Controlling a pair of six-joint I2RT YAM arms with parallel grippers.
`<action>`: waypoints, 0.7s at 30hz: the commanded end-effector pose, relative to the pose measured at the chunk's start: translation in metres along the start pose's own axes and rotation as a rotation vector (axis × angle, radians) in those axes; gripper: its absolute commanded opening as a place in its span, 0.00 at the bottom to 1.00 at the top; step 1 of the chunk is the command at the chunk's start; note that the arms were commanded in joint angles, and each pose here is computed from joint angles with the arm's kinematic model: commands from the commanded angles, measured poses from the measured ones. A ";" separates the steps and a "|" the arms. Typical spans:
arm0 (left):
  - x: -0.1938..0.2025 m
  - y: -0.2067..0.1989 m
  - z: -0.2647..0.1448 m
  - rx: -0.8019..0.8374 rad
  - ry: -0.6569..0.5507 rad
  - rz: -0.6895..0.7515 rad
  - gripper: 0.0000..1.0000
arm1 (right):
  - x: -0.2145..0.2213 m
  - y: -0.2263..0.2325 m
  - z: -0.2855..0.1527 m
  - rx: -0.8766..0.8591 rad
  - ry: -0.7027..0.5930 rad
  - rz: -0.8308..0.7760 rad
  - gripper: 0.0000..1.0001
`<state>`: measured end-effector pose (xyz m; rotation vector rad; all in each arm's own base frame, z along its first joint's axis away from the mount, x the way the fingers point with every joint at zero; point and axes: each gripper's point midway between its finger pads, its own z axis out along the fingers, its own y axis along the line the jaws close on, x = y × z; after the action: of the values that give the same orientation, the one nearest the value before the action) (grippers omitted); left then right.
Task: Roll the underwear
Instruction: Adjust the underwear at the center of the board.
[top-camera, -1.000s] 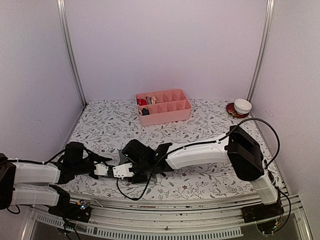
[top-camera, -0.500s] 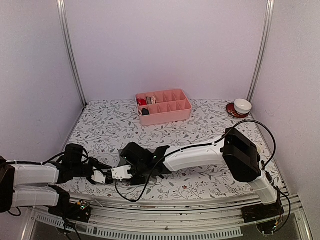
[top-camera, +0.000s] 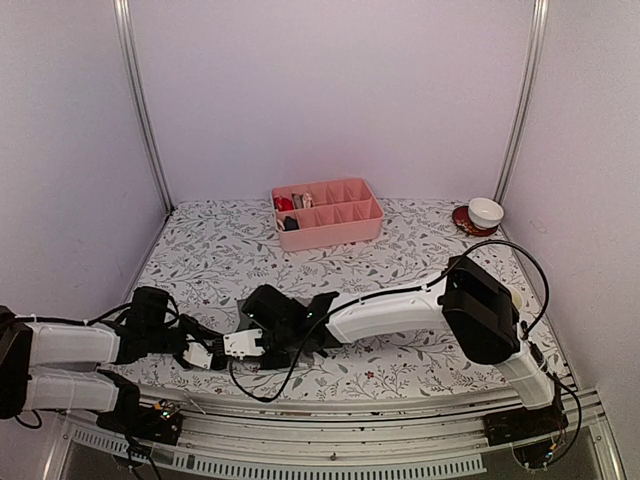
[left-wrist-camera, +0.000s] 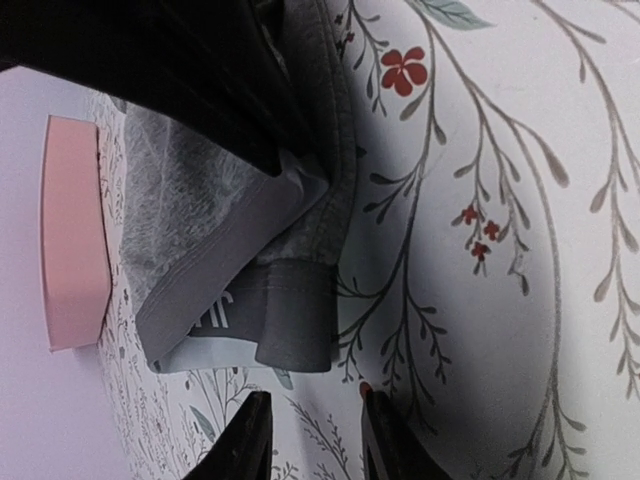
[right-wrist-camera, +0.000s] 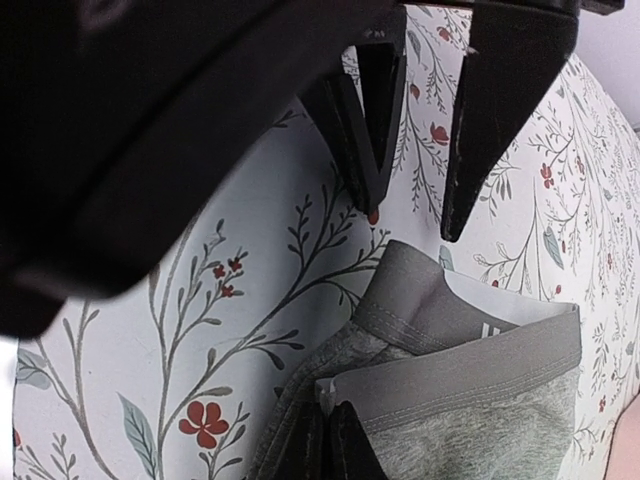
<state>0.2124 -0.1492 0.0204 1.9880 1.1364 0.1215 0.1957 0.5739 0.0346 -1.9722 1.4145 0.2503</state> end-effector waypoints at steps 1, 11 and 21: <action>-0.011 0.013 -0.001 -0.018 -0.069 0.029 0.33 | 0.022 -0.011 0.006 0.029 0.057 0.059 0.02; -0.020 0.011 0.006 0.007 -0.078 0.102 0.34 | 0.002 -0.044 -0.033 0.042 -0.089 0.209 0.02; -0.025 0.021 0.022 -0.015 -0.042 0.119 0.33 | -0.012 -0.070 -0.054 0.037 -0.194 0.308 0.02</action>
<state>0.2048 -0.1779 0.0208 2.0739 0.9858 0.0793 0.2392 0.5571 0.0772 -1.7273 1.5872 0.4359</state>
